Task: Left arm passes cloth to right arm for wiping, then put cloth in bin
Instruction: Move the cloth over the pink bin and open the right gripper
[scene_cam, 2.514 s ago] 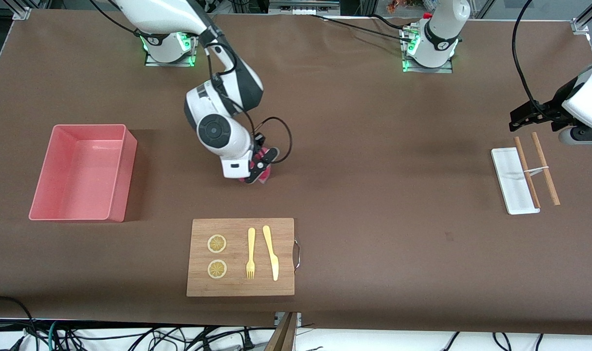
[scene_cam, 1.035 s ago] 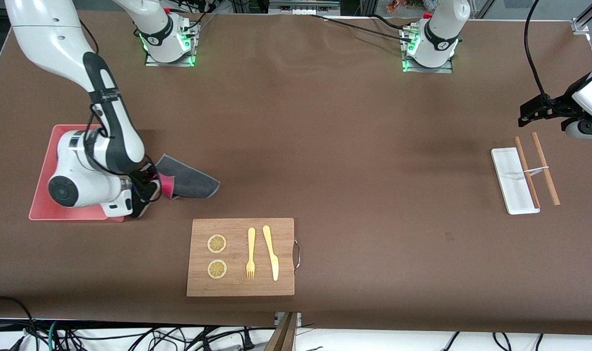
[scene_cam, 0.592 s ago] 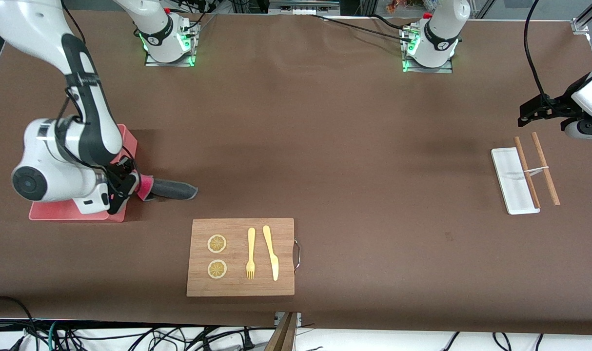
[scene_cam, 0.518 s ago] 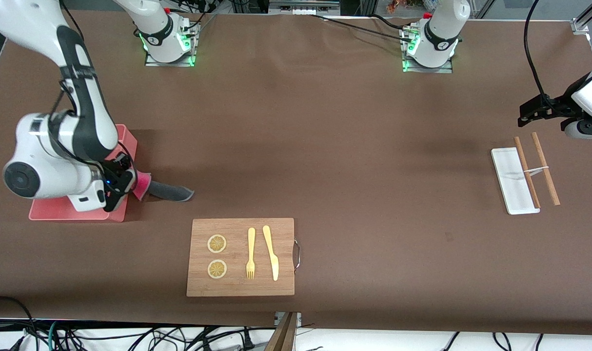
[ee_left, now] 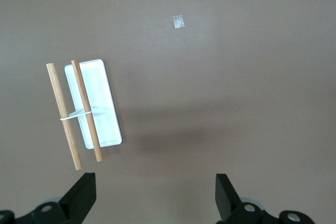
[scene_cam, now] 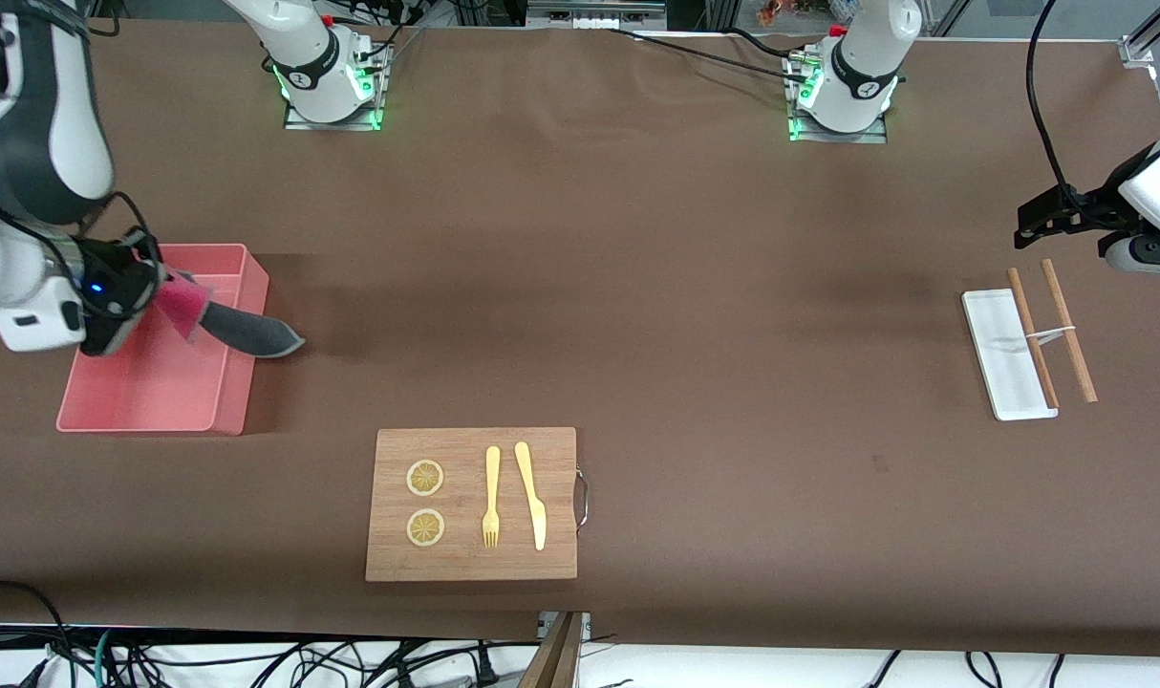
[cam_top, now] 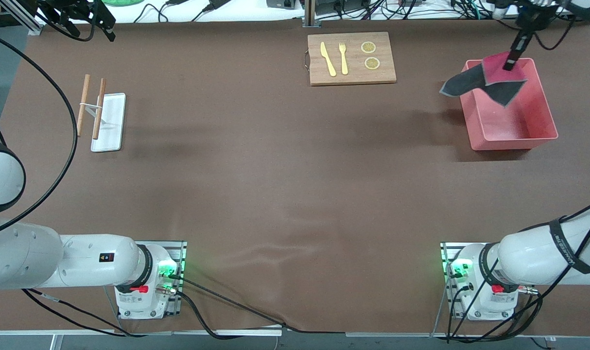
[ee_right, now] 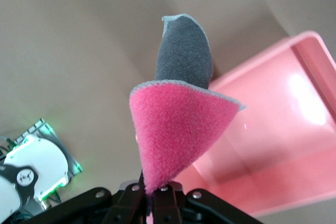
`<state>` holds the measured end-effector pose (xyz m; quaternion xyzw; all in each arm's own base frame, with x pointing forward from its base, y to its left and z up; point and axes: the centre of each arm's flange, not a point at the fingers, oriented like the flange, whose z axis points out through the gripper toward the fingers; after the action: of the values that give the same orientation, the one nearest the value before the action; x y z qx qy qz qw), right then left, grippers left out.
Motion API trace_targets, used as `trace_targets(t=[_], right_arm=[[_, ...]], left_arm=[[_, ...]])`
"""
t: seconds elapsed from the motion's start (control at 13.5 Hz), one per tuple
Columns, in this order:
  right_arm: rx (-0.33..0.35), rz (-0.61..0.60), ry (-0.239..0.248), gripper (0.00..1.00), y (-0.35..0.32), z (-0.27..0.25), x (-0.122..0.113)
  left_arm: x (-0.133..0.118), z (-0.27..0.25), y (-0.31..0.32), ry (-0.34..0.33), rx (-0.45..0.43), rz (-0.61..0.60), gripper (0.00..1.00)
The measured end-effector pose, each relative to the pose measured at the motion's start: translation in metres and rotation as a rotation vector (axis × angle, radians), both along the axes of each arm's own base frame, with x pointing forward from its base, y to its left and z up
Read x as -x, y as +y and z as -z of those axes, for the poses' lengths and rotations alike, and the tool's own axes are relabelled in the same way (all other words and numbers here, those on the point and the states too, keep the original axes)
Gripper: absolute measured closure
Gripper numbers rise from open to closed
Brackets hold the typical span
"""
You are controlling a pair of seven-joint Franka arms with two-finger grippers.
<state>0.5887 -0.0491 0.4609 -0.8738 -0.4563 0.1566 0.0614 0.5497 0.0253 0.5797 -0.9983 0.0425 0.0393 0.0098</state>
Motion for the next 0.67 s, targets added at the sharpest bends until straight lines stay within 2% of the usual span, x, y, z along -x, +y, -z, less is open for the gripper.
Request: trace_targets(t=[0.22, 0.37, 0.52, 0.67], right_arm=[[0.038, 0.026, -0.011, 0.98, -0.028, -0.016, 0.011], [0.057, 0.087, -0.008, 0.98, -0.045, -0.012, 0.014], [0.09, 0.191, -0.014, 0.98, -0.055, -0.002, 0.016], [0.143, 0.347, -0.031, 0.98, -0.055, 0.008, 0.017]], left_arm=[[0.0, 0.0, 0.001, 0.0, 0.0, -0.001, 0.0], [0.0, 0.0, 0.001, 0.0, 0.0, -0.001, 0.0], [-0.001, 0.002, 0.002, 0.003, 0.0, -0.002, 0.0], [-0.001, 0.002, 0.002, 0.003, 0.0, -0.003, 0.0]])
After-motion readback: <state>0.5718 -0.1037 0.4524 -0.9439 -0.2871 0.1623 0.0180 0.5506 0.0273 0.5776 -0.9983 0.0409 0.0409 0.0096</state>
